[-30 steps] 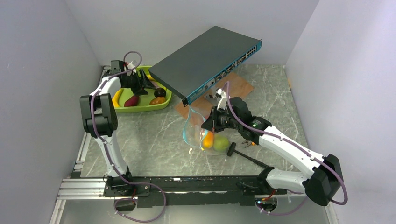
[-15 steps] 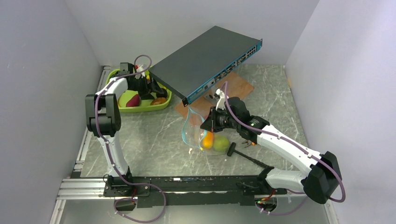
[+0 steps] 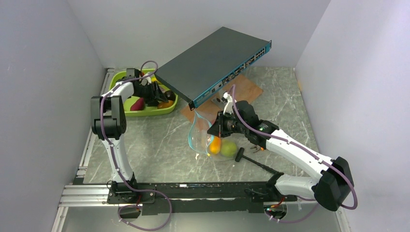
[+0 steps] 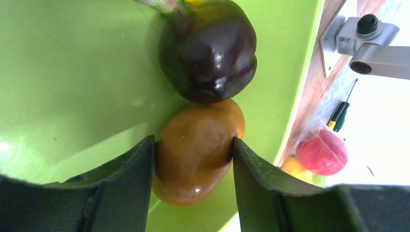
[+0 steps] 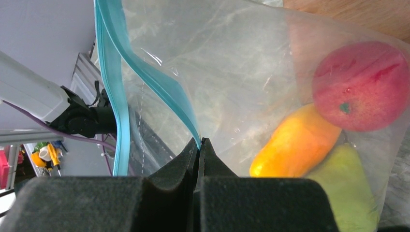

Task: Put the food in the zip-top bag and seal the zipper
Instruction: Pick up the fake vegetable from the bin, then place the fake vegetable in the zipper food storage bag.

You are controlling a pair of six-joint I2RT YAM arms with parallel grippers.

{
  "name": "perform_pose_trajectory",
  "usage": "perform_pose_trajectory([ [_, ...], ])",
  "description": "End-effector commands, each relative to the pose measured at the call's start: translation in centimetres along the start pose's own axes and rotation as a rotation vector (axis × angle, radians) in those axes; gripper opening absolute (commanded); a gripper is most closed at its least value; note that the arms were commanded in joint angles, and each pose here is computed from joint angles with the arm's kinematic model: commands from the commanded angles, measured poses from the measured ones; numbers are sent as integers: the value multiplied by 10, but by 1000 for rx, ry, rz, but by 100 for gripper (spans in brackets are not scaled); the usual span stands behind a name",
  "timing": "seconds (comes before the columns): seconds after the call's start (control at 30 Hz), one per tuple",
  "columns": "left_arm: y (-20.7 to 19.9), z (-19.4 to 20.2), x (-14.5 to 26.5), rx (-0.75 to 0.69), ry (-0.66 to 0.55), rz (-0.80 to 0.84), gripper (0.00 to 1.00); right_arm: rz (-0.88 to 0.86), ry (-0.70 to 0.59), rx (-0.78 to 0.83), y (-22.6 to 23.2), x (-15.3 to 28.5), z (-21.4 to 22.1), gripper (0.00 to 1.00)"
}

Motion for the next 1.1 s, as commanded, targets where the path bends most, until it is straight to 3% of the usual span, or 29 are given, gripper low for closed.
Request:
perform_pose_trajectory([
  [0.0,-11,-5,9,-46,-20,-4,47,-27,-50,17,6,4,-10,0],
  [0.1,-17,-13,26,-48,-55,-5,29,-19,-57,19,5,6,-10,0],
  [0.33,-29,-31,108,-38,-241,20,8,-17,-54,18,6,8,-9,0],
  [0.37,-28,-28,119,-31,-262,22,1,-19,-54,17,6,8,-9,0],
  [0.63,-55,40,176,-112,-349,113,0,-43,-45,-21,8,4,-7,0],
  [0.9,-63,144,189,-132,-390,271,0,-50,-26,-50,9,4,-3,0],
  [1.07,-100,199,200,-179,-409,434,0,-70,-8,-72,11,-1,0,0],
])
Point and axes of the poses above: each gripper's point midway between its finger pads, its own x axis back along the fingers, its own y axis along the line the jaws close on, z = x × y, the point moved 3 cm from there along x, back along the fingers, and after that the axes turned 12 degrees about x, right-handed, at the moved point
